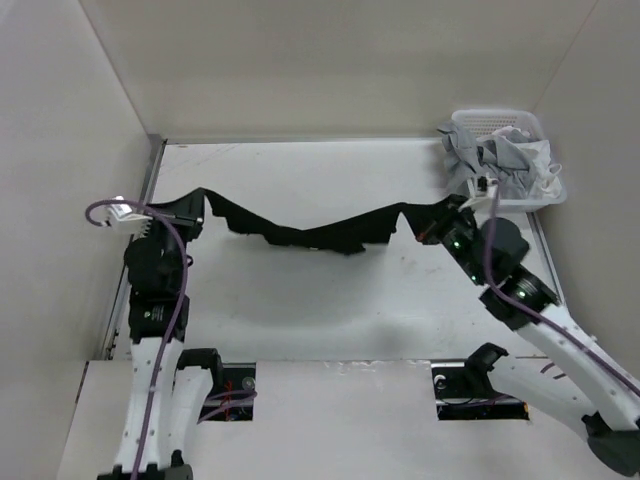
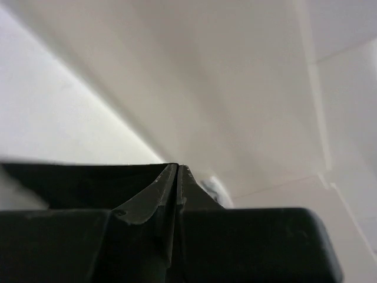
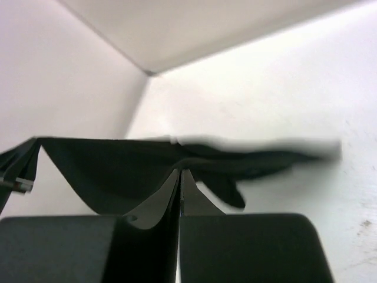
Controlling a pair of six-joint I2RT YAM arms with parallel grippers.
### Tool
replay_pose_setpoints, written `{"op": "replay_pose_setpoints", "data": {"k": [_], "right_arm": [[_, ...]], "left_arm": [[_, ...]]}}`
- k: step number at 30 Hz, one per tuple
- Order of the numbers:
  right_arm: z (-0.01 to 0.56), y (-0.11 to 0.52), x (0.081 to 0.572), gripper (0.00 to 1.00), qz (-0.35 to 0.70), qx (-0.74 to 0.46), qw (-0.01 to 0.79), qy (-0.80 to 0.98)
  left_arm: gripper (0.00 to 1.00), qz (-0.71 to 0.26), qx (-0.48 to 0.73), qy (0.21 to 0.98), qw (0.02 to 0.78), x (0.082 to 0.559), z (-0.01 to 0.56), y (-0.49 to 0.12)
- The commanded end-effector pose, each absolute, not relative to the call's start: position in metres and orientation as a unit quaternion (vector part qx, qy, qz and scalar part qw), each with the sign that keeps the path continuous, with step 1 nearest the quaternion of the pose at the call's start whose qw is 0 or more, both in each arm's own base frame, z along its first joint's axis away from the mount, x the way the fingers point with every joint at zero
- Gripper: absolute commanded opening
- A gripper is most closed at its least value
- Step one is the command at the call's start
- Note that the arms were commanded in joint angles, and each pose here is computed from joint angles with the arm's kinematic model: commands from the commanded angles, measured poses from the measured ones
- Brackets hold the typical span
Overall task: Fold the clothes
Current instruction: Fold the tank top
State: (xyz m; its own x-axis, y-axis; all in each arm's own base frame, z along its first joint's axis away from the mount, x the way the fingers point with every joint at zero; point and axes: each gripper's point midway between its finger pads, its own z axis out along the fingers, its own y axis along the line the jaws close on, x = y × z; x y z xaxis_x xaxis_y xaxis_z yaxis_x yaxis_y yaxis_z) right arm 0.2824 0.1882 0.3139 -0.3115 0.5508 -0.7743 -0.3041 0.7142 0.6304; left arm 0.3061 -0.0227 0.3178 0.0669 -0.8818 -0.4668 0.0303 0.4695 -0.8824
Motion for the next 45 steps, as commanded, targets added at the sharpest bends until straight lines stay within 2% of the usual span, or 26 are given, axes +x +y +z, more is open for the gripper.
{"op": "replay_pose_setpoints", "data": {"k": [1, 5, 7, 12, 17, 23, 27, 32, 36, 45], "right_arm": [[0.355, 0.157, 0.249, 0.01, 0.302, 0.081, 0.622, 0.718], [0.412, 0.147, 0.208, 0.01, 0.322, 0.073, 0.647, 0.688], [0.428, 0.15, 0.195, 0.01, 0.34, 0.063, 0.647, 0.68], [0.41, 0.169, 0.205, 0.02, 0.326, 0.046, 0.637, 0.697], [0.338, 0.185, 0.268, 0.03, 0.318, 0.057, 0.591, 0.74], [0.245, 0.186, 0.383, 0.03, 0.329, 0.105, 0.511, 0.787], [0.22, 0.181, 0.459, 0.03, 0.326, 0.13, 0.484, 0.802], [0.221, 0.164, 0.501, 0.02, 0.321, 0.15, 0.479, 0.803], [0.219, 0.151, 0.488, 0.03, 0.317, 0.158, 0.479, 0.803], [0.18, 0.136, 0.407, 0.03, 0.321, 0.192, 0.474, 0.797]], "left_arm": [[0.0, -0.359, -0.322, 0.561, 0.673, 0.261, 0.389, -0.029], [0.0, -0.373, -0.291, 0.53, 0.703, 0.223, 0.442, -0.035], [0.0, -0.377, -0.286, 0.527, 0.706, 0.216, 0.451, -0.036], [0.0, -0.356, -0.307, 0.571, 0.673, 0.244, 0.407, -0.038], [0.0, -0.316, -0.351, 0.634, 0.612, 0.302, 0.318, -0.035], [0.0, -0.288, -0.402, 0.678, 0.544, 0.39, 0.223, -0.037], [0.0, -0.293, -0.403, 0.691, 0.525, 0.454, 0.211, -0.047], [0.0, -0.29, -0.391, 0.692, 0.533, 0.492, 0.227, -0.045], [0.0, -0.291, -0.393, 0.693, 0.531, 0.478, 0.224, -0.041], [0.0, -0.304, -0.408, 0.692, 0.512, 0.389, 0.183, -0.035]]}}
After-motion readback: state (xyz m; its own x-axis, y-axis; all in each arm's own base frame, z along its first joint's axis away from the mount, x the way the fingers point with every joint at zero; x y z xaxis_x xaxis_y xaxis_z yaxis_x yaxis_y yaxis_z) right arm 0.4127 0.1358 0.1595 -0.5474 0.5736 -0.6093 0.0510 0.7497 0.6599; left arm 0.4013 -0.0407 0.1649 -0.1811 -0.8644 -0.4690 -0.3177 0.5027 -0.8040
